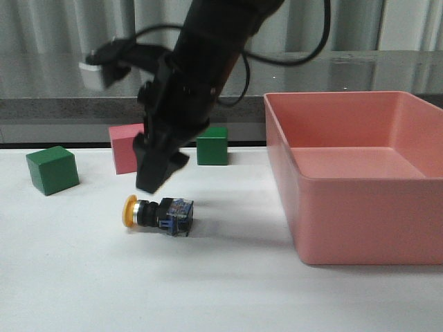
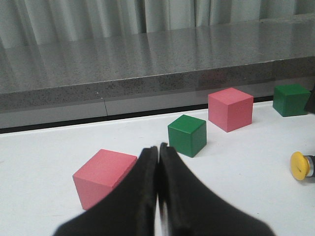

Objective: Place and stand button with both arms

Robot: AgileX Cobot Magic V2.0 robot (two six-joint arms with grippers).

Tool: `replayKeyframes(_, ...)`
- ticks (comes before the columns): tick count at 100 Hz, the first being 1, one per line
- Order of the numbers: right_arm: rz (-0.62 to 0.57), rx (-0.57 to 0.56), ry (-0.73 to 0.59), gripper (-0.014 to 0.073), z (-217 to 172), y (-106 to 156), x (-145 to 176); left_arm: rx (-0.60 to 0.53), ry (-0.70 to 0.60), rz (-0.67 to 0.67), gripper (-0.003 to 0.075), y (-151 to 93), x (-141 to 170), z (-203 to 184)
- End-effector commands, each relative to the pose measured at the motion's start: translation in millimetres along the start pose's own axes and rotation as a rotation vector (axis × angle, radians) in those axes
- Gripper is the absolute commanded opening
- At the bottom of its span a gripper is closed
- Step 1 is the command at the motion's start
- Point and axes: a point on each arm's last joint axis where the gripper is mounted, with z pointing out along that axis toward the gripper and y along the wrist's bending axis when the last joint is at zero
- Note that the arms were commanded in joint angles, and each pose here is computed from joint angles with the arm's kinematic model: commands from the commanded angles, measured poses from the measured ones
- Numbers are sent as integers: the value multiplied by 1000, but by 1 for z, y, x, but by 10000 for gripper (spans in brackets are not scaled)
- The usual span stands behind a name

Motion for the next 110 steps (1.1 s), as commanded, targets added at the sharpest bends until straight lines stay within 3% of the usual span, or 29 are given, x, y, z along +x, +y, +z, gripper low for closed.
replayKeyframes(1, 110, 129, -149, 295, -75, -22, -20, -2, -56, -7, -20, -1, 7, 0)
replayKeyframes(14, 266, 194, -169, -94, -132, -45, 2, -2, -56, -7, -20, -1, 7, 0)
replayKeyframes(32, 517, 328, -180, -76, -199, -69, 58, -2, -56, -7, -20, -1, 7, 0)
replayKeyframes(44, 655, 473, -213, -76, -234, -64, 104, -2, -56, -7, -20, -1, 7, 0)
replayKeyframes(53, 727, 582, -236, -76, -250, -44, 138, -2, -56, -7, -20, -1, 7, 0)
replayKeyframes(66, 784, 692, -275, -76, -261, 5, 174, -2, -56, -7, -20, -1, 7, 0)
replayKeyframes(83, 788, 810, -398, -76, -270, 69, 195, -2, -56, -7, -20, -1, 7, 0)
replayKeyframes(110, 699, 957, -584, -76, -287, 154, 215, -2, -56, -7, -20, -1, 7, 0)
